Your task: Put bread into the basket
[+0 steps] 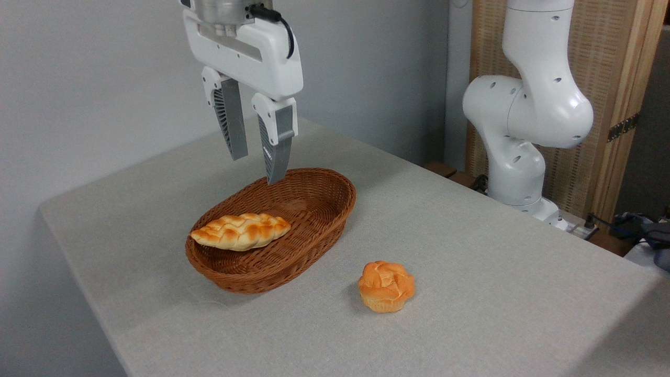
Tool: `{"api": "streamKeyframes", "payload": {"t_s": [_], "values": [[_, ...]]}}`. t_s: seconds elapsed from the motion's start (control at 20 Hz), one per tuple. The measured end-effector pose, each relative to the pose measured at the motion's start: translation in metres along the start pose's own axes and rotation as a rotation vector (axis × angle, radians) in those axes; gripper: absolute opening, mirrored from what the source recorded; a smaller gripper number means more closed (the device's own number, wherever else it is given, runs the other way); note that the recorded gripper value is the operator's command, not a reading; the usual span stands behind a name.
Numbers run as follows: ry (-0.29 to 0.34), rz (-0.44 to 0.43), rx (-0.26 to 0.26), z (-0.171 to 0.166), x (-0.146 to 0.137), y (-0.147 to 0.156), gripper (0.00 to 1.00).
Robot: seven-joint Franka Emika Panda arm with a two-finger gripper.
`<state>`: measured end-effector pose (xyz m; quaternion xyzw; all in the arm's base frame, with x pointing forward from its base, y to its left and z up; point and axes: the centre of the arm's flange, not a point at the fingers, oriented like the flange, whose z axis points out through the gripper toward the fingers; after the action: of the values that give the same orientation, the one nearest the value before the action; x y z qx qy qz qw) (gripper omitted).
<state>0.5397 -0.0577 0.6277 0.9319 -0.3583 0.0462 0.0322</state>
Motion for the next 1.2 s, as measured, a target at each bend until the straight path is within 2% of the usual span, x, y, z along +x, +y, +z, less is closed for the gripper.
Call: {"api": "streamKeyframes", "payload": {"t_s": [0.15, 0.45, 0.85, 1.05, 1.2], "values": [[-0.008, 0.013, -0.009, 0.007, 0.006, 0.004, 1.0], [-0.016, -0.023, -0.019, 0.014, 0.011, 0.004, 1.0], [0.003, -0.048, -0.002, -0.001, -0.006, -0.022, 1.0], [-0.033, -0.035, 0.037, -0.006, -0.005, -0.023, 1.0], [-0.036, -0.033, 0.038, -0.005, -0.004, -0.024, 1.0]]}}
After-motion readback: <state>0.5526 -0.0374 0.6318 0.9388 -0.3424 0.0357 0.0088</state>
